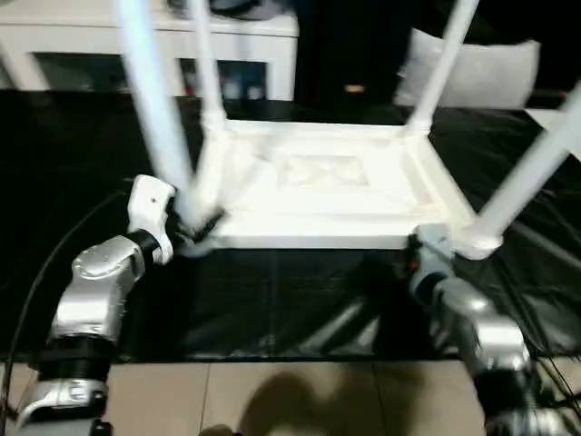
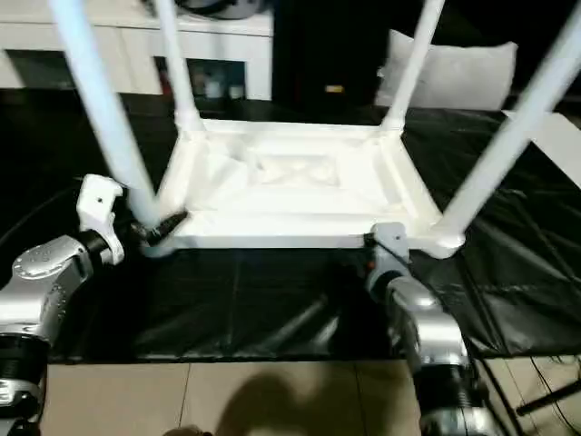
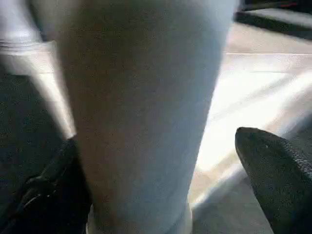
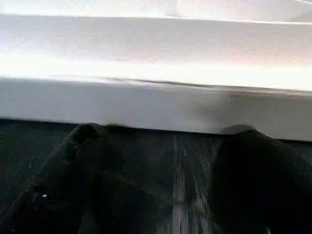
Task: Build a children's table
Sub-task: Rotate table base
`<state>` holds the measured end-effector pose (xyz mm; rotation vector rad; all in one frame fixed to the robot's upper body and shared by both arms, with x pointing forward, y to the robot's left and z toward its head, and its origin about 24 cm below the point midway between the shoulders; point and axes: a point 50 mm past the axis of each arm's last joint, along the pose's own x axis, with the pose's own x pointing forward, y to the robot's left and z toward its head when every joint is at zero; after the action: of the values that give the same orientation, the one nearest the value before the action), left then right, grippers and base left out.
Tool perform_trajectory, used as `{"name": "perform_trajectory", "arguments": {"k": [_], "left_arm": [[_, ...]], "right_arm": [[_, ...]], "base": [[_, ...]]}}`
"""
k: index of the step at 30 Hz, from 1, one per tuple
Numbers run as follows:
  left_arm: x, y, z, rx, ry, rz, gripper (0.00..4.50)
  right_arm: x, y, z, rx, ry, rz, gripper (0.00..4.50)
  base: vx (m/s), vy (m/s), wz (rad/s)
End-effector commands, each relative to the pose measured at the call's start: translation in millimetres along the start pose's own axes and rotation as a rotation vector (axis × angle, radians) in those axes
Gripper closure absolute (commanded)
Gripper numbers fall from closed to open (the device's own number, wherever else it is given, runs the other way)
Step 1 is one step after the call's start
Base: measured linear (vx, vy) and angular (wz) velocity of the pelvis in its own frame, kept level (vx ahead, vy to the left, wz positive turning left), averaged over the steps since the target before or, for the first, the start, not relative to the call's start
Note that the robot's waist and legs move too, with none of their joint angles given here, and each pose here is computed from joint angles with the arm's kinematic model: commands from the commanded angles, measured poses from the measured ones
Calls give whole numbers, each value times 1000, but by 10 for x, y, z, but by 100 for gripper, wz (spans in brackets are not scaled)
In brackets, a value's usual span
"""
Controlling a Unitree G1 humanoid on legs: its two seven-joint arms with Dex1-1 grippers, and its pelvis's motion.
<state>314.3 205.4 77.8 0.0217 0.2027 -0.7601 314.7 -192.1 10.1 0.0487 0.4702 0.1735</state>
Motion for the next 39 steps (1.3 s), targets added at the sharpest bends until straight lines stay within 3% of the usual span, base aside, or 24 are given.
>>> {"name": "perform_trajectory", "arguments": {"k": [1, 2, 5, 10, 11, 12, 15, 22, 29, 33, 37, 39], "left_arm": [[145, -332, 61, -29, -6, -280, 1], [181, -452, 86, -41, -14, -367, 1], [272, -556, 95, -44, -23, -413, 1], [506, -1035, 133, -33, -52, -623, 1], [506, -1035, 133, -33, -52, -623, 1], [531, -1195, 170, -36, -58, -691, 1], [575, -1423, 251, -28, -79, -770, 1], [667, -1584, 359, -46, -123, -804, 1], [734, -1614, 374, -21, -119, -746, 1], [816, -1573, 403, -5, -143, -656, 1], [886, -1490, 445, 40, -186, -529, 1], [872, -1429, 416, 86, -177, -475, 1]], "right_arm": [[29, -79, 59, -2, -23, -11, 0], [54, -96, 72, -4, -21, -13, 0], [86, -87, 94, -14, -25, 0, 0], [184, 55, 198, -53, -45, 85, 0], [184, 55, 198, -53, -45, 85, 0], [224, 113, 223, -69, -56, 122, 0], [267, 282, 265, -106, -72, 214, 0], [314, 541, 255, -136, -100, 345, 0], [329, 587, 196, -141, -104, 363, 0], [320, 540, 163, -141, -106, 354, 0], [287, 349, 154, -111, -127, 269, 0], [229, 183, 200, -110, -180, 211, 0]], "base": [[0, 0, 0], [0, 0, 0], [0, 0, 0], [0, 0, 0], [0, 0, 0], [0, 0, 0], [0, 0, 0], [0, 0, 0], [0, 0, 0], [0, 0, 0], [0, 0, 0], [0, 0, 0]]}}
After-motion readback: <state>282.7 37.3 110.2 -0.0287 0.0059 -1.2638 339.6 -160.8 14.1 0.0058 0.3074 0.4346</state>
